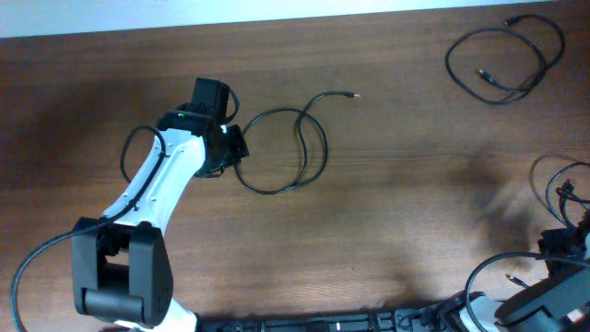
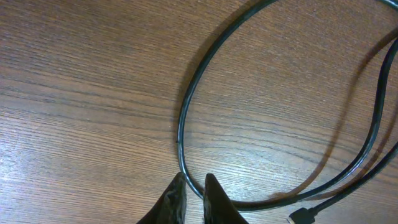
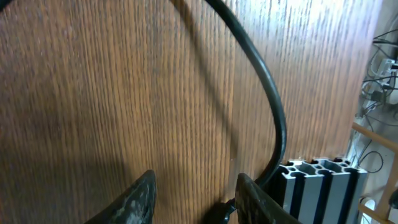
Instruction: Untangle cables
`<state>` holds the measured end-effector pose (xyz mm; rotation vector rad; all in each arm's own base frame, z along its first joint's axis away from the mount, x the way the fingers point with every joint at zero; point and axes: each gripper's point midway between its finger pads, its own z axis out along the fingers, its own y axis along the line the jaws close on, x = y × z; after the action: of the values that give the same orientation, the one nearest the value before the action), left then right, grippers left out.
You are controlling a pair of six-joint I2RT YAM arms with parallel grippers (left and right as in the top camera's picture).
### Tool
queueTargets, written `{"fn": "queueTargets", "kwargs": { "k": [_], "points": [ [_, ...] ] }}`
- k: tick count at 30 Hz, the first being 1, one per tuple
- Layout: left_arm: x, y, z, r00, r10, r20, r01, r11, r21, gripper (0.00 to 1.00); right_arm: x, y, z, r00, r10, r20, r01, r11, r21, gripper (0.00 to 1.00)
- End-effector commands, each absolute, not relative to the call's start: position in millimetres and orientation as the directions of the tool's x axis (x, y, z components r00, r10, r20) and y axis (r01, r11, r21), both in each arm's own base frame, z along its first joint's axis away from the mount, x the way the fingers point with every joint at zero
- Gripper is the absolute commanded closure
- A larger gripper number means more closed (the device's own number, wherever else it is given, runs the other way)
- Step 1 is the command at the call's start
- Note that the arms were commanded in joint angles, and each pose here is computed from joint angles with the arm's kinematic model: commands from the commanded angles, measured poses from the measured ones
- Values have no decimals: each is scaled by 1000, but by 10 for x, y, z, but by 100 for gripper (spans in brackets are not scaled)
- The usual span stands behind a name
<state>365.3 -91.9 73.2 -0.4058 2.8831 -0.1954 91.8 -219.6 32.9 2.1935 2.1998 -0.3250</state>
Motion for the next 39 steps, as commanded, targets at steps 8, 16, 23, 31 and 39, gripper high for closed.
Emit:
{"fn": "queueTargets", "kwargs": {
  "k": [8, 16, 23, 31, 39],
  "points": [
    [3681, -906, 778, -936, -274, -223, -244, 958, -153, 87, 663, -1995, 227, 79, 988, -131, 968, -108, -227, 29],
    [3683, -906, 780, -935, -274, -224, -244, 958, -153, 85, 509, -2012, 256, 216, 953, -210, 922, -270, -278, 20],
    [3731, -918, 795, -931, -275, -242, -240, 957, -163, 83, 947, -1932, 168, 155, 974, -163, 972, -180, -148, 21],
    [3734, -918, 796, -930, -275, -243, -240, 957, -164, 81, 1062, -1690, 102, 184, 961, -205, 958, -222, -183, 18],
    [3733, -918, 795, -930, -275, -242, -240, 957, -163, 79, 881, -1598, -248, 248, 926, -284, 939, -302, -165, 32]
  ]
}}
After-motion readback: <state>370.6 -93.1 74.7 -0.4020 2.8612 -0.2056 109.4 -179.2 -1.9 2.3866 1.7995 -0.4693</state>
